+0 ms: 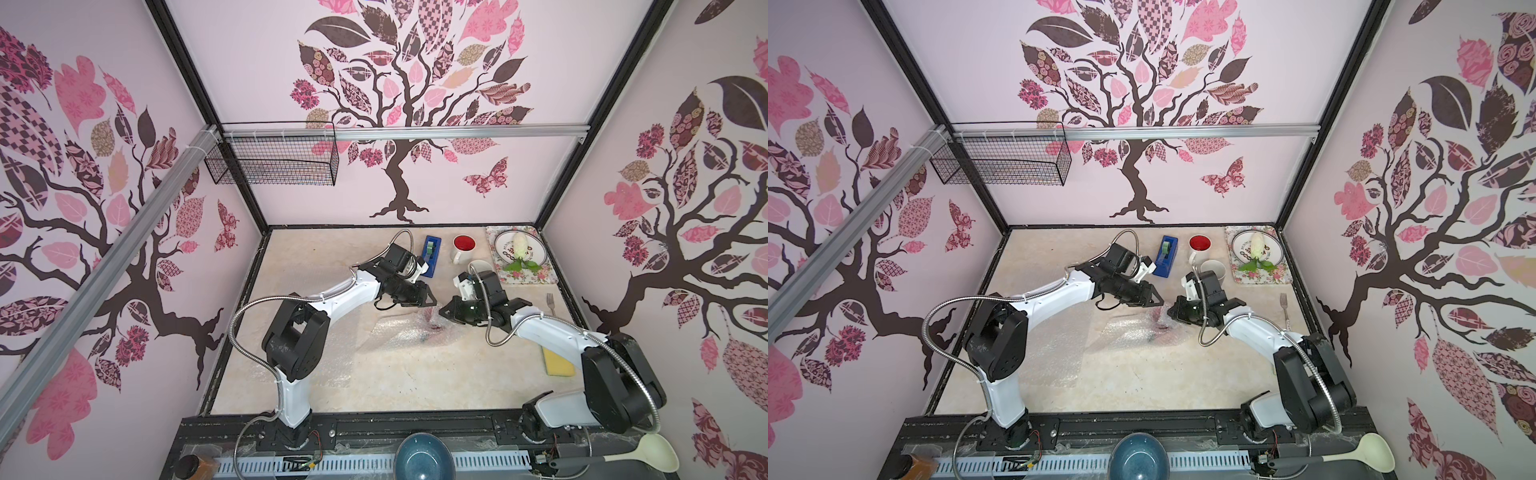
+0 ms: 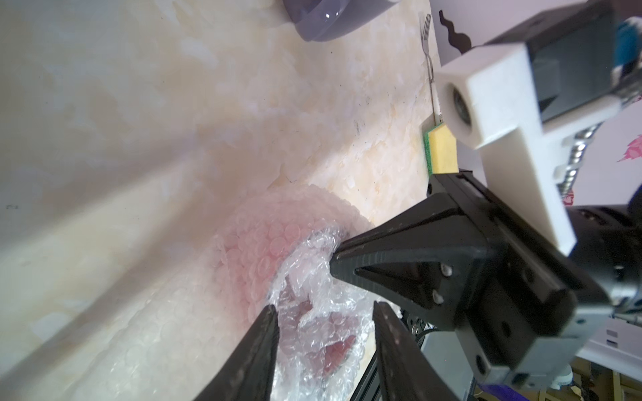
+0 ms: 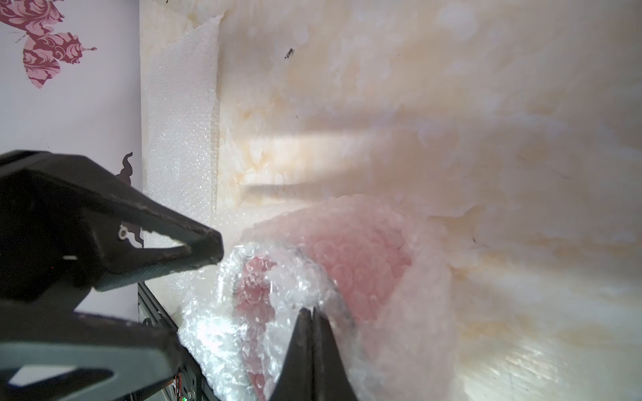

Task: Wrap mugs in bubble wrap
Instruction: Wrap the mug in bubble wrap.

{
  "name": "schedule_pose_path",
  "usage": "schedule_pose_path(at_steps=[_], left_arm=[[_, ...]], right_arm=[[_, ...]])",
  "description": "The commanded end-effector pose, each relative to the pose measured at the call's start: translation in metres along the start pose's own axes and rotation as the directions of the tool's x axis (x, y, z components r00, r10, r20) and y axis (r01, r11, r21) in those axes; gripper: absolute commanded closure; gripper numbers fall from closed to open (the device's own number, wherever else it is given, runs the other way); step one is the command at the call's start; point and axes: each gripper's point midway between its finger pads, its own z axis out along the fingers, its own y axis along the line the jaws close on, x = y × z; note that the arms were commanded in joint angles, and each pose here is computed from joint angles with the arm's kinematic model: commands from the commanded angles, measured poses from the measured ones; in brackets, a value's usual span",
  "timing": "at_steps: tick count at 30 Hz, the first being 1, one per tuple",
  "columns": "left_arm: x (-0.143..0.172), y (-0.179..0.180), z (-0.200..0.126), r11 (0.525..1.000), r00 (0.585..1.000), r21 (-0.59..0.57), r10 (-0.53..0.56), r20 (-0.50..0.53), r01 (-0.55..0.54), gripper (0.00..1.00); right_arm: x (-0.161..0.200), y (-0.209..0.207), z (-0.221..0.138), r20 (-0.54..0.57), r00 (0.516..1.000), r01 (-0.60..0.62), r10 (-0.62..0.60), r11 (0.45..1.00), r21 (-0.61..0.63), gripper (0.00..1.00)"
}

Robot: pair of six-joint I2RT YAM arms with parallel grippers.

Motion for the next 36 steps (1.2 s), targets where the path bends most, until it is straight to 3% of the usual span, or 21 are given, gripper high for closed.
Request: schedule_pose_path(at_steps=[1,20,29,33,36], left_arm=[[0.021,0.01,0.004,0.999,0.998,-0.038,0.013,-0.054,-0.015,0.52],[0.036,0.03,0.039,0.985,0.987,-0.169,0.004,-0.16,-0.032,0.5],[0.04,0.037,0.041,0.981,0.986,-0.192,-0.003,-0.165,-0.029,0.5],[0.038,0.037,0.041,0.981,0.988,-0.194,-0.003,-0.156,-0.027,0.5],[0.036,0.037,0.041,0.981,0.989,-0.194,-0.003,-0.15,-0.027,0.5]], right_arm=[[0.0,-0.009,0.005,-0.013,0.999,-0.033,0.034,0.998,0.054,1.0],[0.001,0.01,0.003,-0.032,0.997,-0.072,0.072,0.997,0.004,0.98],[-0.022,0.026,-0.03,0.031,0.998,-0.06,0.058,0.995,0.081,0.56],[-0.03,0.028,-0.049,0.072,0.995,-0.078,0.07,0.99,0.121,0.47],[-0.035,0.015,-0.059,0.113,0.989,-0.113,0.095,0.979,0.17,0.47]])
